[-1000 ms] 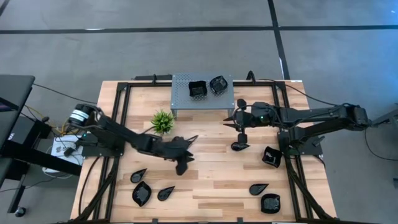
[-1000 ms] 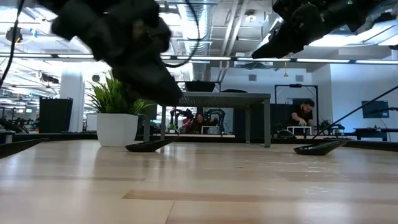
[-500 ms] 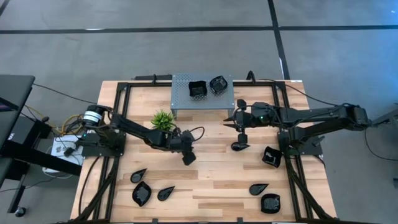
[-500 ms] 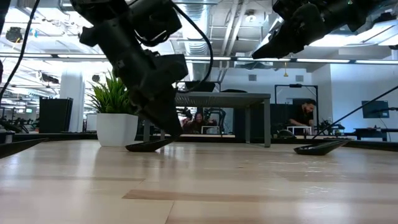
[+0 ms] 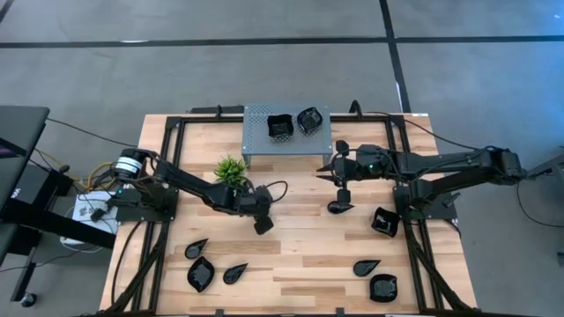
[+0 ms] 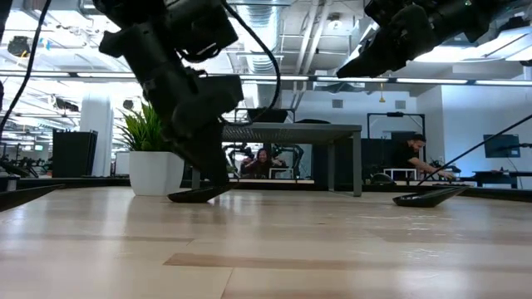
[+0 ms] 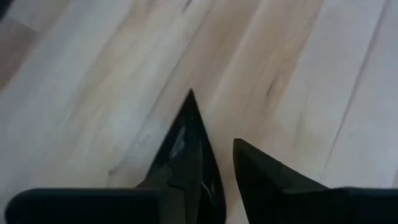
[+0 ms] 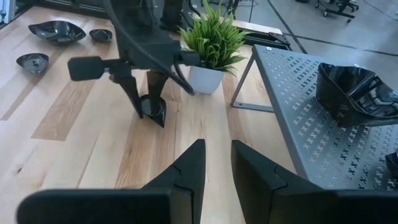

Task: Pick & Place Mini shaped plates
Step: Put the black drop-shaped plate on the shelf

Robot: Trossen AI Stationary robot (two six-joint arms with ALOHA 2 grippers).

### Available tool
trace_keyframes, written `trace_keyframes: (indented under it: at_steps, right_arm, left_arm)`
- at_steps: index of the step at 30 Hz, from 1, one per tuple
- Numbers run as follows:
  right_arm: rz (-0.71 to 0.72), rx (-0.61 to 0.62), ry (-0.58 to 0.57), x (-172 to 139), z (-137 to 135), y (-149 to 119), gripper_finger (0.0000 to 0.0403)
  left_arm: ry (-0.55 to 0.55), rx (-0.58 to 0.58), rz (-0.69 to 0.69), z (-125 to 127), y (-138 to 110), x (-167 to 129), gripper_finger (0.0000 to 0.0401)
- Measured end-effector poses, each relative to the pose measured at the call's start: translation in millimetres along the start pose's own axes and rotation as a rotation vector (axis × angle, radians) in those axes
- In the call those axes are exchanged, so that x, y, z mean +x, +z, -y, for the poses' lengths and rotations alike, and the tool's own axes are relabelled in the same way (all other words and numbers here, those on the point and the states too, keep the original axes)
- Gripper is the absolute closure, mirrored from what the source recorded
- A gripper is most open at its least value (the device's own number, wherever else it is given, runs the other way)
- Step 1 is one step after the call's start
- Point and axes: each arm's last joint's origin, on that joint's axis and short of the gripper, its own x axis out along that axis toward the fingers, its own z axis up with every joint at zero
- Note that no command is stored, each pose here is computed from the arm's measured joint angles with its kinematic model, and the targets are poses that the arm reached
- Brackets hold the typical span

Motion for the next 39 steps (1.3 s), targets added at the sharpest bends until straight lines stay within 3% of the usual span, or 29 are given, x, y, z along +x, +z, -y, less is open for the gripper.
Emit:
trace_keyframes:
  at_steps: [7, 12, 18, 24, 26, 31, 39]
  right_arm:
    - [0.0, 0.0, 0.0, 0, 0, 0, 0.0331]
    - [0.0, 0.0, 0.0, 0, 0, 0, 0.0331]
    - [0.003, 0.0, -0.001, 0, 0, 0, 0.0331]
    - [0.005, 0.001, -0.001, 0, 0, 1, 0.0331]
    - [0.005, 0.001, -0.001, 0, 0, 1, 0.0331]
    - [0.007, 0.001, -0.002, 0, 0, 1, 0.0331]
    - [0.008, 0.001, -0.002, 0, 0, 1, 0.0331]
  left_arm:
    - [0.026, 0.001, 0.004, -2, 0, 3, 0.0272]
    - [0.035, -0.001, -0.008, -2, -4, 7, 0.0274]
    - [0.059, -0.014, 0.001, -3, -5, 10, 0.0305]
    - [0.072, -0.016, 0.027, -3, -3, 7, 0.0386]
    - [0.061, -0.014, 0.04, -1, -1, 4, 0.0393]
    - [-0.013, 0.013, 0.154, 6, 19, -30, 0.0397]
    - [0.069, 0.043, 0.407, -17, 45, -100, 0.0398]
